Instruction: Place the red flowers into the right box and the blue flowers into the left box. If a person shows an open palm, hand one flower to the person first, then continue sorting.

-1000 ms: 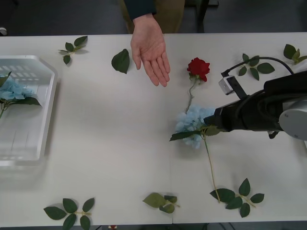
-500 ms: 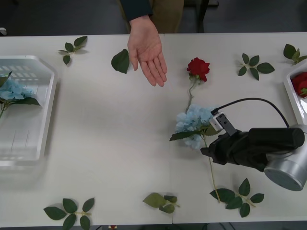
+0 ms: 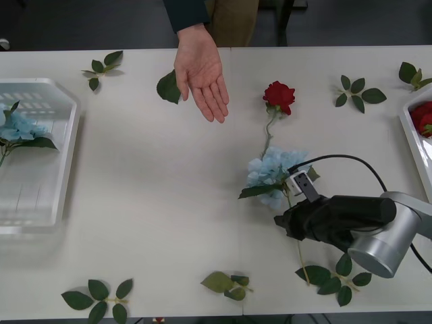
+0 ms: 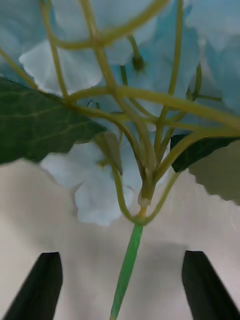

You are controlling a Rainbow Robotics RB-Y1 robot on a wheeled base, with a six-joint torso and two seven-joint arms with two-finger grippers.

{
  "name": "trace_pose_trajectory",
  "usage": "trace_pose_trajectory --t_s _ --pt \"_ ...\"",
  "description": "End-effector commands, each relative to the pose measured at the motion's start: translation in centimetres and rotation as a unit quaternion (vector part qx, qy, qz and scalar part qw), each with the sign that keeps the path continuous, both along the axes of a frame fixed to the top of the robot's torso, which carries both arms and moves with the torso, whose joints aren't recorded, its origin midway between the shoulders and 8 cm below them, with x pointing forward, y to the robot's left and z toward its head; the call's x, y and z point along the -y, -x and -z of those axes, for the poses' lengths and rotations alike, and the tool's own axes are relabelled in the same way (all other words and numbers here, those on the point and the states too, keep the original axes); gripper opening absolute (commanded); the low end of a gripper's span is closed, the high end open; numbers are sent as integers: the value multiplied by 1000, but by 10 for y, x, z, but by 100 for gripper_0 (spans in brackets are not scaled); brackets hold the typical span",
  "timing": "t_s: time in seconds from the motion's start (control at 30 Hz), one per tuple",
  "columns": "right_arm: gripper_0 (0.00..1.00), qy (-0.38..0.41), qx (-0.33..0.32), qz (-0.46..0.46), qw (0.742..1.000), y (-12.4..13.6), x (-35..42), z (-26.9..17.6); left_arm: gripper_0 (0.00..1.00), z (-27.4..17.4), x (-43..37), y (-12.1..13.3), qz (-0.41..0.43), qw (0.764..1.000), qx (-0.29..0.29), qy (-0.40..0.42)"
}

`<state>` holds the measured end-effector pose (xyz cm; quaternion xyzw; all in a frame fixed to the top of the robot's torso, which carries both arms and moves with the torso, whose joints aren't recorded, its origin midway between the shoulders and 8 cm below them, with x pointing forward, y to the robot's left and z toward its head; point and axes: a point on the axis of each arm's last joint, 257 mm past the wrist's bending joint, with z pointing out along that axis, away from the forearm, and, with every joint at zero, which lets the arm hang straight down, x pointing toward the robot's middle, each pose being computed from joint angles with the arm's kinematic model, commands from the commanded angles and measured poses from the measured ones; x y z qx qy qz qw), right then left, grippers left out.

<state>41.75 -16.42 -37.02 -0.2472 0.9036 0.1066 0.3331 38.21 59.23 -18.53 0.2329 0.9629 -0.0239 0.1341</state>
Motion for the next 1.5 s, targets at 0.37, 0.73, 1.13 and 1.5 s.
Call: trace_pose_trajectory --t_s 0.37,0.73,1.13,1.5 --pt "0 -22 37 -18 999 -19 -23 -26 0 -21 24 -14 -42 999 11 -3" --pt "0 -51 70 -28 996 -9 4 -121 0 -7 60 -19 -69 997 21 -19" --pt "0 -253 185 -60 948 1 -97 -327 0 -5 64 -19 -66 998 15 -17" --pt "0 -305 310 -65 898 -37 -174 -446 0 -4 65 -19 -64 998 14 -16"
